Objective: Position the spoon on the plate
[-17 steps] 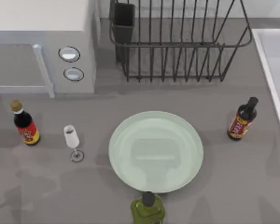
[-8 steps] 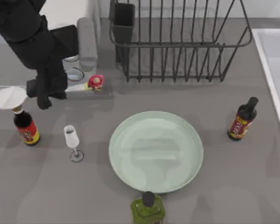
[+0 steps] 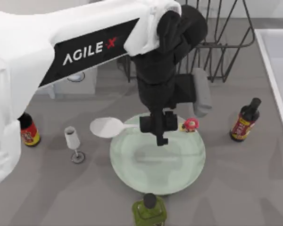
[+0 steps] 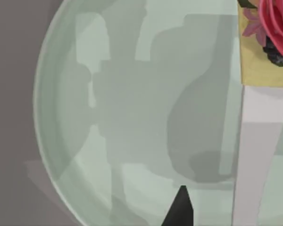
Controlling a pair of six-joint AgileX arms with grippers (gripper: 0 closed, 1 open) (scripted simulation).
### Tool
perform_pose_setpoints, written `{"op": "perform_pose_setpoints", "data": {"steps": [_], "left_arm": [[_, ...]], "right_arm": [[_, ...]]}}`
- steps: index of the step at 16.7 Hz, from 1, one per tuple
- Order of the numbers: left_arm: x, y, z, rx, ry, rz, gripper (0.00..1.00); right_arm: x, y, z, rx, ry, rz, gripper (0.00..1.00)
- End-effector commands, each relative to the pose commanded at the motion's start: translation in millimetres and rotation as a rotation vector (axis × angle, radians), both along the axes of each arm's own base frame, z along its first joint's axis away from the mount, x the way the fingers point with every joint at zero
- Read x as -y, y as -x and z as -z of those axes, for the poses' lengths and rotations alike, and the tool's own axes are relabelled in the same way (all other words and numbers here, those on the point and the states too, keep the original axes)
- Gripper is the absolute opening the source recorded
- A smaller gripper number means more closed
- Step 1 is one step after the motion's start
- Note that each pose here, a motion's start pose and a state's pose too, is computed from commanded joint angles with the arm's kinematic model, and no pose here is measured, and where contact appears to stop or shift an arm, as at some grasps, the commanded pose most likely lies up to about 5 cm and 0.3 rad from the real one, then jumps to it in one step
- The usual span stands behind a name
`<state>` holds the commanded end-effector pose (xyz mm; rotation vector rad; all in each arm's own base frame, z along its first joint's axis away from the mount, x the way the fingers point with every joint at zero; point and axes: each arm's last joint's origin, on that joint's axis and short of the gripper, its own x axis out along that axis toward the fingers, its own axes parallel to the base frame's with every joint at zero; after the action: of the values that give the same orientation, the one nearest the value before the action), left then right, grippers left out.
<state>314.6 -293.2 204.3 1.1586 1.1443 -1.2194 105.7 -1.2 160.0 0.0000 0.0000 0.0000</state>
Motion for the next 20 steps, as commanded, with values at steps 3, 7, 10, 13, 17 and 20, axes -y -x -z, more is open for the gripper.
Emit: {"op": "perform_pose_setpoints", "data": {"steps": [3, 7, 10, 13, 17, 20], "left_arm": [[11.4, 4.4, 24.2, -0.026, -0.064, -0.026, 0.00], [10.1, 3.5, 23.9, -0.027, -0.062, -0.027, 0.00], [10.3, 1.5, 24.0, -0.013, -0.062, -0.037, 0.00], [11.3, -4.5, 22.7, 0.039, -0.052, -0.067, 0.00], [12.7, -12.6, 15.7, 0.137, -0.015, -0.115, 0.00], [13.1, -16.2, 9.6, 0.197, 0.019, -0.144, 0.00]], "right_arm": [[0.0, 0.0, 0.0, 0.000, 0.000, 0.000, 1.00], [0.0, 0.0, 0.0, 0.000, 0.000, 0.000, 1.00], [0.0, 0.0, 0.0, 0.000, 0.000, 0.000, 1.00], [0.0, 0.0, 0.0, 0.000, 0.000, 0.000, 1.00], [0.0, 0.0, 0.0, 0.000, 0.000, 0.000, 1.00], [0.0, 0.0, 0.0, 0.000, 0.000, 0.000, 1.00]]}}
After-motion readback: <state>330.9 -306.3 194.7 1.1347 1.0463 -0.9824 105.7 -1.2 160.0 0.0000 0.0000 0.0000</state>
